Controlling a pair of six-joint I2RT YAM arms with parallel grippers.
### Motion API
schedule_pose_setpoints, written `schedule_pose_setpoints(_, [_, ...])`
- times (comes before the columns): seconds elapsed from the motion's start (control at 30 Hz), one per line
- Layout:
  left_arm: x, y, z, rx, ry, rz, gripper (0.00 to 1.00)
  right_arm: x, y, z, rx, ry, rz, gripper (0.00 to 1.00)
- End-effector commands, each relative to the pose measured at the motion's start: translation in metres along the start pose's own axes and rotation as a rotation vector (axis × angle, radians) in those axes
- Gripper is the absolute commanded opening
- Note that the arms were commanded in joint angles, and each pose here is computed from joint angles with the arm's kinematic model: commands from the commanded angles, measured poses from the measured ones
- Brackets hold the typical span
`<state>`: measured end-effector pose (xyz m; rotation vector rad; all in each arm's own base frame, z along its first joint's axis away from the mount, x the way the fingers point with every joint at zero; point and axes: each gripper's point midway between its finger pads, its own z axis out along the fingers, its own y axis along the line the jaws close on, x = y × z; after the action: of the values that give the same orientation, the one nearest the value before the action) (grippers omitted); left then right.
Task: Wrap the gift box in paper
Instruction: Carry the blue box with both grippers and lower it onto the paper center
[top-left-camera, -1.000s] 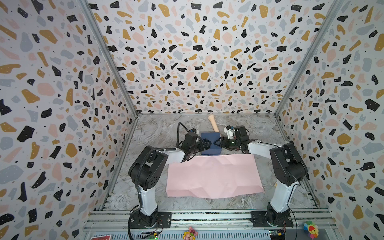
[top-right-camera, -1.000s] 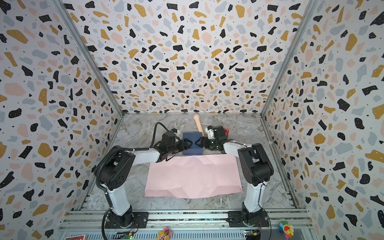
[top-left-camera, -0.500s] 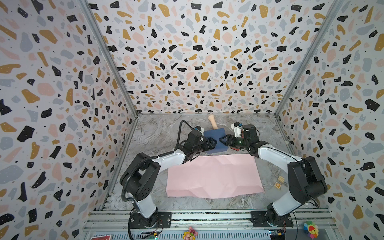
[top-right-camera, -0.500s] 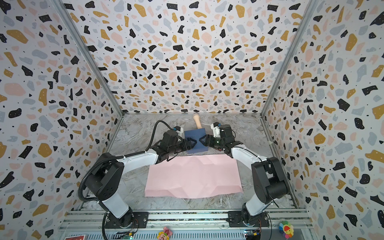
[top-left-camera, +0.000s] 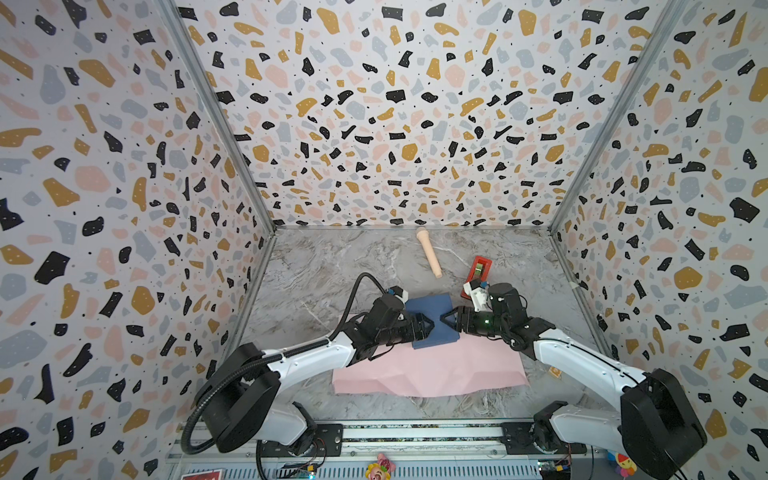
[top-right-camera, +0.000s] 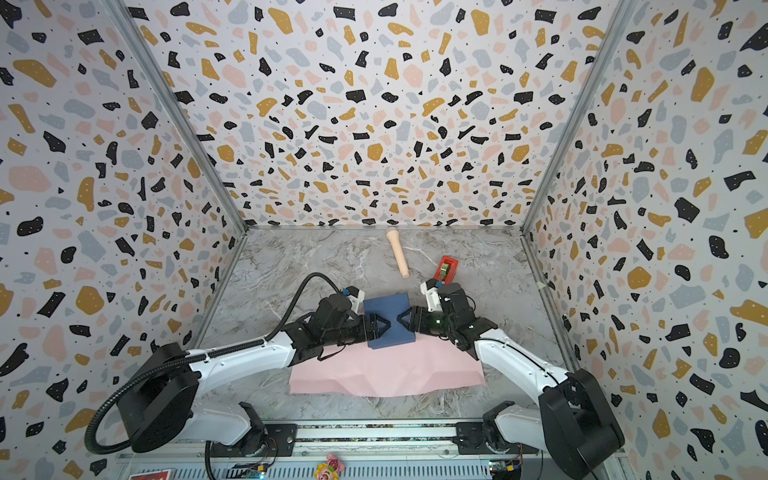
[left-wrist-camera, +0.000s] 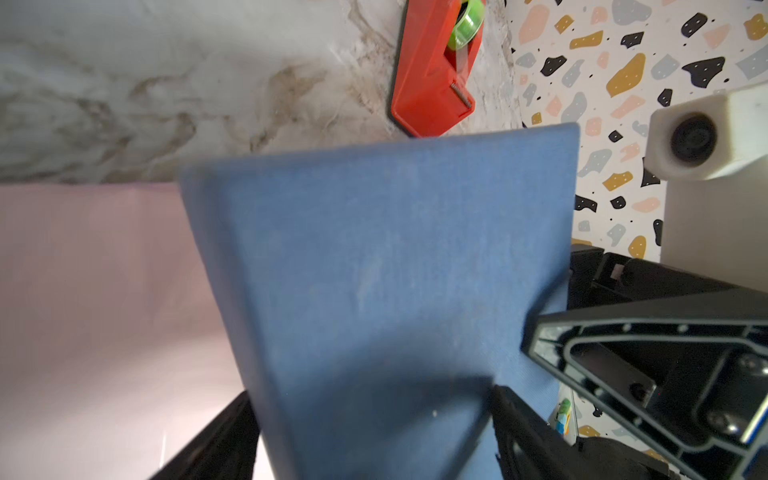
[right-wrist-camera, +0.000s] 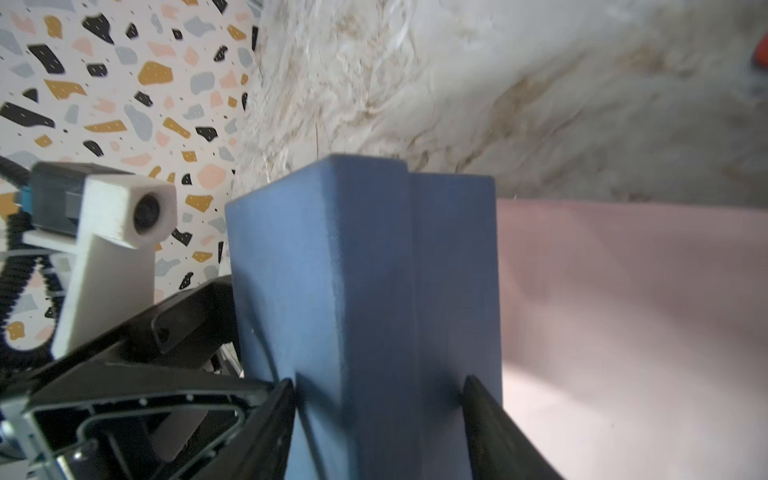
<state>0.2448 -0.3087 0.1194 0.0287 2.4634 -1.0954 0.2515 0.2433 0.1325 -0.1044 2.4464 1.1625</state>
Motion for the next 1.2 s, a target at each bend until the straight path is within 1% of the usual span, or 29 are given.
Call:
schedule_pose_setpoints(0.0, [0.005, -0.054, -0.012, 0.234, 0.013, 0.023, 0.84, 0.033, 0.032, 0.003, -0.123, 0.104, 0.014, 0.63])
schedule_pose_setpoints(0.13, [0.019, -0.044, -0.01, 0.232, 0.048, 0.001, 0.85, 0.047, 0.027, 0.009, -0.106, 0.122, 0.032, 0.63])
schedule_pose_setpoints(0.33, [0.031, -0.034, -0.004, 0.217, 0.09, 0.004, 0.85, 0.05, 0.021, 0.012, -0.077, 0.128, 0.024, 0.63])
schedule_pose_setpoints(0.87, [0.042, -0.016, 0.0, 0.177, 0.114, -0.005, 0.85, 0.061, 0.0, 0.02, -0.024, 0.144, 0.042, 0.65])
schedule_pose_setpoints(1.17, [0.042, 0.0, 0.004, 0.1, 0.101, 0.026, 0.87, 0.066, -0.009, 0.024, -0.003, 0.156, 0.046, 0.67])
